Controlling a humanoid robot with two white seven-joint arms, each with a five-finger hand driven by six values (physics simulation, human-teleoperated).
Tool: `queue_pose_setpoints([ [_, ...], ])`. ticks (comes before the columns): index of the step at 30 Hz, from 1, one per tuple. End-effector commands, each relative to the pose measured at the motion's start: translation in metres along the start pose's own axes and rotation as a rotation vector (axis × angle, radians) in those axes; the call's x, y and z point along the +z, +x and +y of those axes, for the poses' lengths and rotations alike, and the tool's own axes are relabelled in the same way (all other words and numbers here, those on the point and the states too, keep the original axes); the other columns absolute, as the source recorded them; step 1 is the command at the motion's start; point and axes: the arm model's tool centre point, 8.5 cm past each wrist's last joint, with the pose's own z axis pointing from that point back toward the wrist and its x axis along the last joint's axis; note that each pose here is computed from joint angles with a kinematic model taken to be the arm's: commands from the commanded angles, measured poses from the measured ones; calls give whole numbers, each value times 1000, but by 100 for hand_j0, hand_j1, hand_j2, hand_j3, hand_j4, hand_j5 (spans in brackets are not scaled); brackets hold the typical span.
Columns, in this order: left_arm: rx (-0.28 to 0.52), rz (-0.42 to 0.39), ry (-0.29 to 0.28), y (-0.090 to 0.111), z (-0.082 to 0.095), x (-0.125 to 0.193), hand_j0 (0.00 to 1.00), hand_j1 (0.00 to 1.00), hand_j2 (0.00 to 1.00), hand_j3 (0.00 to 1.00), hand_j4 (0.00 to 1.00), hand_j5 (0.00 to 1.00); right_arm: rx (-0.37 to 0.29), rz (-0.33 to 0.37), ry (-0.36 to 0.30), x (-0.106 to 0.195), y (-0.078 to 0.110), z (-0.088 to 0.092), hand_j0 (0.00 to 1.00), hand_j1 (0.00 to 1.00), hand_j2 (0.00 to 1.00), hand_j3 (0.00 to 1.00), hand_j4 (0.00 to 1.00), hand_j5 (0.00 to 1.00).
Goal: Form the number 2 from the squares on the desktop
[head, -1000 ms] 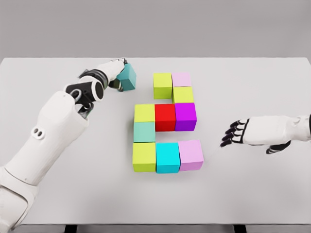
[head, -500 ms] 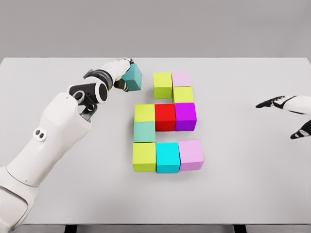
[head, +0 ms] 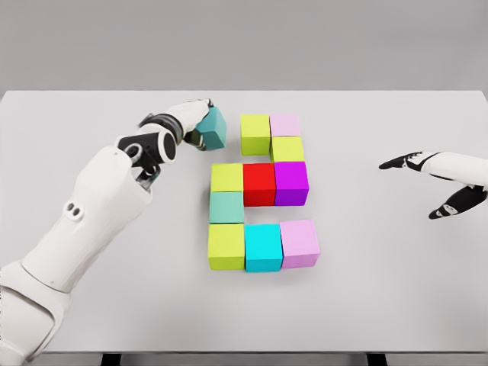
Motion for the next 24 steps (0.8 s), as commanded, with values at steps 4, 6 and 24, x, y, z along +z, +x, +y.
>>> queue_pose_setpoints([
  [4,7,-2,-8,5,-2,-4,30,30,30,30,30,30,3,-19,0,-3,6,0,100,100,100,100,100,100],
  [6,6,0,-11,5,-3,-4,30,30,30,30,30,30,0,-20,3,-3,6,2,100,100,100,100,100,100],
  [24,16,8,-28,12,-3,-12,33,33,33,33,33,33,2,-19,4,-3,6,2,100,100,100,100,100,100],
])
